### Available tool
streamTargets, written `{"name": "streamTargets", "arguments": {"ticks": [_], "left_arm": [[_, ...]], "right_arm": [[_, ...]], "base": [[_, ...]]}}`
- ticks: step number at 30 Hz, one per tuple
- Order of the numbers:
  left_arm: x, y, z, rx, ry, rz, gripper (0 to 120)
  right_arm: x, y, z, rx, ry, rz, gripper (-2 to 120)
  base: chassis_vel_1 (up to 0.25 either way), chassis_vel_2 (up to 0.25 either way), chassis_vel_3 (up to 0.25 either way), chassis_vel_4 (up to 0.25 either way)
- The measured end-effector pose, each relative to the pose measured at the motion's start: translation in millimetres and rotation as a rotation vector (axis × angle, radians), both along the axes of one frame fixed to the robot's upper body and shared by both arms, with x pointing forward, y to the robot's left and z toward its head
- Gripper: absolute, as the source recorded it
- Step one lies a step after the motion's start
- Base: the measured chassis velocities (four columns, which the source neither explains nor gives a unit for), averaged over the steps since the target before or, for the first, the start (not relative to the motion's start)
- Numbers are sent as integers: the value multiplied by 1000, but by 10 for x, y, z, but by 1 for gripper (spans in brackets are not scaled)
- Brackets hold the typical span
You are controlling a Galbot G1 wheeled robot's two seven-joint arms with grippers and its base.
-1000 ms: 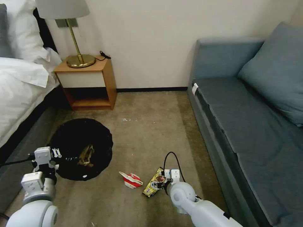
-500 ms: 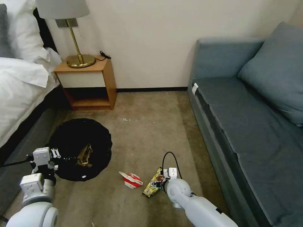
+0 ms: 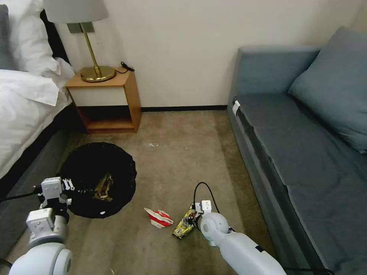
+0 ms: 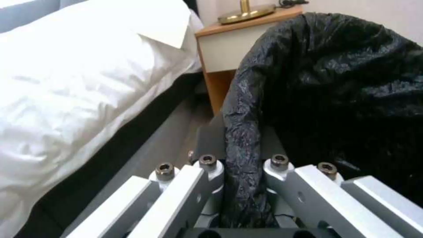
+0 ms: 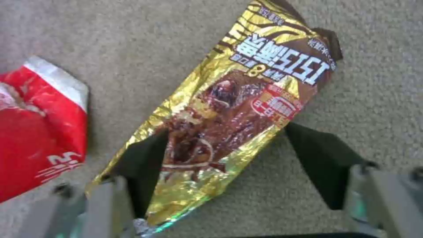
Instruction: Pick up the trash bin, then pick up the garbage on the floor and place it into the trash bin.
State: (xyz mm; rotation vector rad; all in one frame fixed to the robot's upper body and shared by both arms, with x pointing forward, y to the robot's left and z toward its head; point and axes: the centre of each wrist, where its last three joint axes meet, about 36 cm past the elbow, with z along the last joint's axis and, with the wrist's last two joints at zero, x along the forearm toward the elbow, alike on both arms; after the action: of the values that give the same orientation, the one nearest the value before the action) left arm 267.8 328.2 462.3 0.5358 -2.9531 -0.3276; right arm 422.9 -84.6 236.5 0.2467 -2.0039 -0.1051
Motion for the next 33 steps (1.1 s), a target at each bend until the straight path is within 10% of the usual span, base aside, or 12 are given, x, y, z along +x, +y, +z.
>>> {"name": "streamTargets", "arguments": {"ticks": [19,25,33], "left_arm": [[35,45,-50,0,13,-1,7],[23,47,-57,0,18,0,7],[-6,42,-78,-14,30,-2,7]], "right_arm": [[2,38,-33,-13,-54,8,0],[3,25,-24,-13,-108,3,0],[29,-223,310,91,-523,38,0]], "base": [[0,0,0,0],[0,0,0,0],[0,0,0,0]]}}
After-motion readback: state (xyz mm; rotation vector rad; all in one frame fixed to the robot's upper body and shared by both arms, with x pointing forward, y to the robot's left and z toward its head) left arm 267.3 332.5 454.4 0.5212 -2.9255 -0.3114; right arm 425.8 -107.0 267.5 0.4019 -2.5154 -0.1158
